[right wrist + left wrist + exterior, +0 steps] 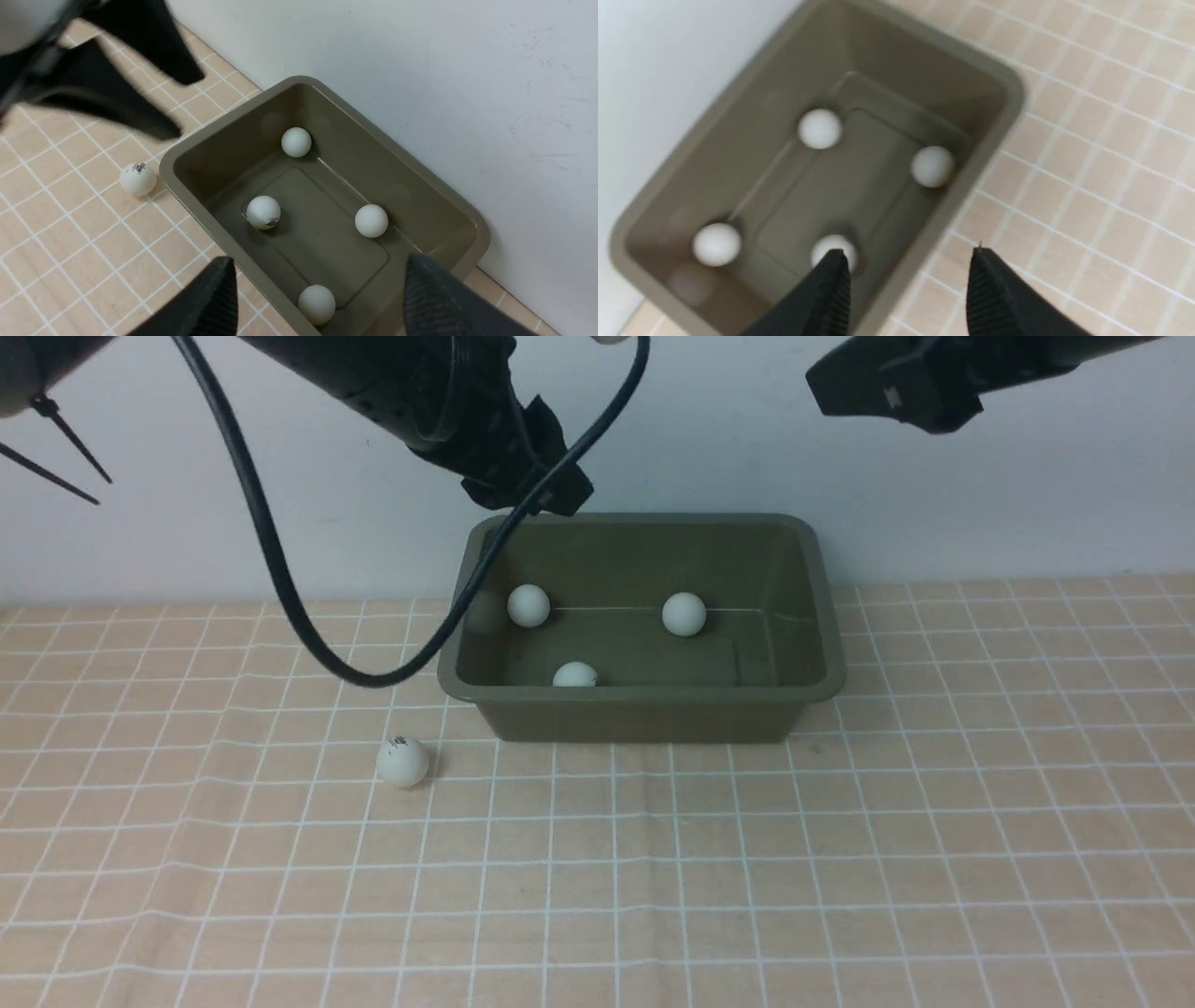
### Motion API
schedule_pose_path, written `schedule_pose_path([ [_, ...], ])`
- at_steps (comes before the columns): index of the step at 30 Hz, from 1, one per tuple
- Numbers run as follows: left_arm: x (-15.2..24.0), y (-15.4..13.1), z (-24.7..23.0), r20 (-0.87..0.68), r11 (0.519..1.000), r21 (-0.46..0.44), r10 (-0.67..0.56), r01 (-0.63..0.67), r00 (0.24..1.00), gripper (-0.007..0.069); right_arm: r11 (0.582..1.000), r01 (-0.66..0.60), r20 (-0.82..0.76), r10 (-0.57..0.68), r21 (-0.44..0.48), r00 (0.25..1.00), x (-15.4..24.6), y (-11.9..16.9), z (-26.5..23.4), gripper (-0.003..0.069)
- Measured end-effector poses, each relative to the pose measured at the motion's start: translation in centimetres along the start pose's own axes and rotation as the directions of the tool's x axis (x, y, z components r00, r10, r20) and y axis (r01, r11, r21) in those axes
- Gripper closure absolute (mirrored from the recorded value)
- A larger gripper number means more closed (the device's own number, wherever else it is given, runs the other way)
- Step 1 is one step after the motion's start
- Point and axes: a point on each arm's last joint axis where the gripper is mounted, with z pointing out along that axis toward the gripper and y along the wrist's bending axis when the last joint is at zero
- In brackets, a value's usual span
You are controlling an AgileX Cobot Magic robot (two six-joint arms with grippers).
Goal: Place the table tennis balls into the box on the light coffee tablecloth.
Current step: 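Reach for and grasp a ping pong ball on the table beside the basket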
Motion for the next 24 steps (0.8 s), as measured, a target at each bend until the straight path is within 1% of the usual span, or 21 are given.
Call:
schedule_pose_path([
  [2,-0.2,-1.0,0.0,-0.038,1.000,-0.003,0.006,-0.006,0.999,0.0349,1.000,0.002,0.000,-0.002,0.000,1.000,0.0,0.0,0.0,0.0219],
  [3,-0.1,-1.0,0.0,-0.070,1.000,-0.027,0.010,-0.012,0.998,0.0349,1.000,0.003,0.001,-0.003,-0.001,1.000,0.0,0.0,0.0,0.0219],
  [5,0.4,-0.5,0.1,-0.138,0.994,-0.106,-0.011,-0.004,0.990,0.0349,1.000,0.003,0.004,-0.003,-0.007,1.000,0.0,0.1,0.0,0.0219],
  [8,1.7,1.5,-0.4,-0.206,0.968,-0.249,-0.095,0.041,0.974,0.0349,1.000,0.002,0.009,-0.001,-0.017,1.000,-0.1,0.2,0.0,0.0219],
  [11,3.0,3.7,-1.5,-0.217,0.939,-0.333,-0.164,0.085,0.962,0.0349,1.000,-0.005,0.014,0.005,-0.028,1.000,-0.1,0.3,0.0,0.0219],
  [15,4.9,6.6,-3.0,-0.197,0.902,-0.404,-0.249,0.153,0.948,0.0349,0.999,-0.007,0.022,0.008,-0.043,1.000,-0.2,0.4,0.0,0.0219],
  [18,6.5,8.7,-4.4,-0.153,0.868,-0.447,-0.314,0.218,0.937,0.0349,0.999,-0.009,0.027,0.010,-0.052,1.000,-0.2,0.5,0.0,0.0219],
  [20,7.2,9.7,-5.0,-0.126,0.855,-0.457,-0.335,0.245,0.934,0.0349,0.998,-0.012,0.029,0.014,-0.057,0.999,-0.3,0.5,0.0,0.0219],
  [24,8.5,11.0,-4.6,-0.131,0.851,-0.448,-0.364,0.273,0.922,0.0349,0.998,-0.012,0.031,0.014,-0.061,0.999,-0.3,0.5,0.0,0.0219],
])
